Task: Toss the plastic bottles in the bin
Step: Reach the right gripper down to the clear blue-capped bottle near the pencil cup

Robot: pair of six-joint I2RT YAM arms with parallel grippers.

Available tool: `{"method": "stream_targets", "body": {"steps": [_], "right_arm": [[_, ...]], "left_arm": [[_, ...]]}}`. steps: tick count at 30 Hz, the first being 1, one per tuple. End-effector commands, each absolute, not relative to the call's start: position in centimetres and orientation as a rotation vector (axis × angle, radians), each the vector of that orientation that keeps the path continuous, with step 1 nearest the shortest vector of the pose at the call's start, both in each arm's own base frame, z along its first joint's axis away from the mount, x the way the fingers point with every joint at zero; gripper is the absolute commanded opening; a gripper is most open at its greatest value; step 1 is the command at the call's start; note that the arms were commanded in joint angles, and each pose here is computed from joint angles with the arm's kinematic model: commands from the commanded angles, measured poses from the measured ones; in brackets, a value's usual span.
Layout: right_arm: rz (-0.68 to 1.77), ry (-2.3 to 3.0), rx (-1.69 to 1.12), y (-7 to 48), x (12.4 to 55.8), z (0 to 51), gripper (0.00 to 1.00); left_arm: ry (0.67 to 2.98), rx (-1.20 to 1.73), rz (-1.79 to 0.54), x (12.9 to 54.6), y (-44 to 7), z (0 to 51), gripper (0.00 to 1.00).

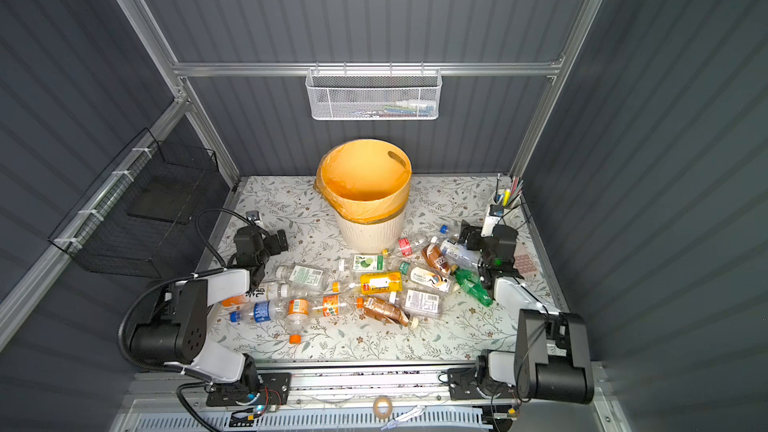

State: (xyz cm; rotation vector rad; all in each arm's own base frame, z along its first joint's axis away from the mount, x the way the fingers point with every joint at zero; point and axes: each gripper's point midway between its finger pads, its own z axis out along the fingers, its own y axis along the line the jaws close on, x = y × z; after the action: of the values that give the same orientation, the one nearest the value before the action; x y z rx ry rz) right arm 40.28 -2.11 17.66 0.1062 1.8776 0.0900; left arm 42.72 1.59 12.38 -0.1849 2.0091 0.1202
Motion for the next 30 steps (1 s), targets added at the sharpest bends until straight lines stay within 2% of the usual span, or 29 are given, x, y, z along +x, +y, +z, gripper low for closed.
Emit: {"method": "stream_targets", "body": {"steps": [1,9,21,30], "right_arm": [[0.143,2.117,0.098,-1.3,38.6,15.5,0.99],[0.062,2.351,-0.129,0.5,39.1,15.2,0.98],[-0.102,2.581,-0.252,-0.9,41.0,11.1,0.90],[-0.075,2.645,-0.340,-0.3,41.1,9.3,0.86]], "left_arm": [[2.116,-0.282,0.083,41.2,1.6,12.9,1.00],[2.119,-0.344,-0.084,40.1,-0.1,14.0,1.00],[2.165,-0.345,-0.129,39.9,-0.7,13.3,1.00],[2.185,-0.341,-0.133,39.6,-0.9,12.7,1.00]]}}
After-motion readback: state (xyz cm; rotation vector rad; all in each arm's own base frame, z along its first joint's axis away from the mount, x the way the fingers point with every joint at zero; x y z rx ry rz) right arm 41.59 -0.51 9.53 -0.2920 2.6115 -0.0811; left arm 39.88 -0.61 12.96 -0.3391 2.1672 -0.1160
